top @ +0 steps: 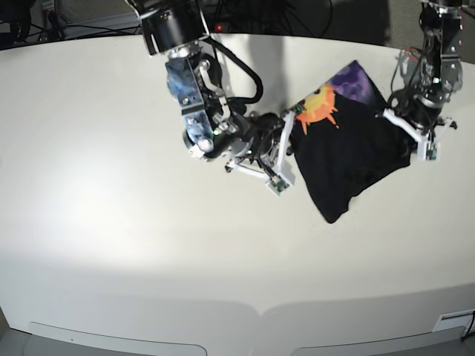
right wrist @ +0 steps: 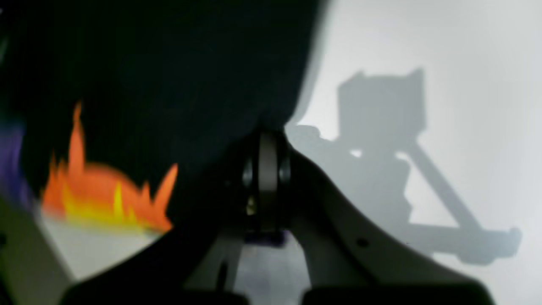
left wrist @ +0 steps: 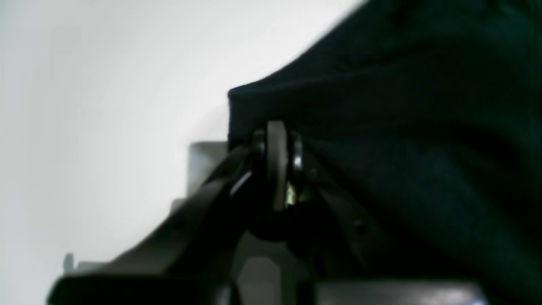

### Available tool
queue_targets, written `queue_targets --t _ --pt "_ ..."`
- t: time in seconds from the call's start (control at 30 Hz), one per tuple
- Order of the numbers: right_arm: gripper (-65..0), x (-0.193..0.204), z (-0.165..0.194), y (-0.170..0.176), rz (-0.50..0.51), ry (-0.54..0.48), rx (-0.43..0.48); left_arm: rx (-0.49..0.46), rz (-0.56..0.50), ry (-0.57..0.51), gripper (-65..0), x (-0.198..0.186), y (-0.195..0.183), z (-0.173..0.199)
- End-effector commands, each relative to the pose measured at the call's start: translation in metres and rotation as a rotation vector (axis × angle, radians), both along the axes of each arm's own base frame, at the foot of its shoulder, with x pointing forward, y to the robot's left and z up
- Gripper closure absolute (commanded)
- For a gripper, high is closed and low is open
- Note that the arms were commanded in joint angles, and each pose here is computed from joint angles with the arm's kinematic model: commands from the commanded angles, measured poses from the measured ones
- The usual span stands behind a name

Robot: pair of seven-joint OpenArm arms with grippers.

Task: Fold the T-shirt properly
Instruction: 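Grasp the bundle's opposite edges with both grippers and lift it, then lower the held bundle onto the table and flatten it with both grippers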

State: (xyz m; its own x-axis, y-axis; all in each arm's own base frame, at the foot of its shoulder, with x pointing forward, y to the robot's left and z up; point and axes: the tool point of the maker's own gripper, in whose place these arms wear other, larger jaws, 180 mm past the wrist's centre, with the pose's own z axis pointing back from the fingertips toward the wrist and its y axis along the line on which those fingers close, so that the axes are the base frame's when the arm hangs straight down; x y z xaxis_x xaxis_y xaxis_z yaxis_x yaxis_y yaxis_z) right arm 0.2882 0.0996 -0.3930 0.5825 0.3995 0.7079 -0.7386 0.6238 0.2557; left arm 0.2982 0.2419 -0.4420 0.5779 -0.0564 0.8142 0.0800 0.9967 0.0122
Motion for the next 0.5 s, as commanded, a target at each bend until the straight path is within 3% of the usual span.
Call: queue_targets --t 0.0,0.1,0.3,0.47 --pt "0.0 0.007 0.022 0.009 0.002 -0.053 0.058 0.018 0.006 -0.004 0.0 0.010 0.007 0.004" --pt "0.0 -0.003 0.025 0.007 -0.004 -0.056 0.067 0.000 0.027 -0.014 0.0 0.029 0.009 0.005" --pt "0.0 -0.031 0.013 0.005 -0.010 -0.007 0.069 -0.106 -0.029 -0.017 0.0 0.053 -0.027 -0.003" --pt "0.0 -0.048 0.002 0.005 -0.011 0.036 0.069 -0.154 -0.172 -0.057 0.0 0.072 -0.069 0.010"
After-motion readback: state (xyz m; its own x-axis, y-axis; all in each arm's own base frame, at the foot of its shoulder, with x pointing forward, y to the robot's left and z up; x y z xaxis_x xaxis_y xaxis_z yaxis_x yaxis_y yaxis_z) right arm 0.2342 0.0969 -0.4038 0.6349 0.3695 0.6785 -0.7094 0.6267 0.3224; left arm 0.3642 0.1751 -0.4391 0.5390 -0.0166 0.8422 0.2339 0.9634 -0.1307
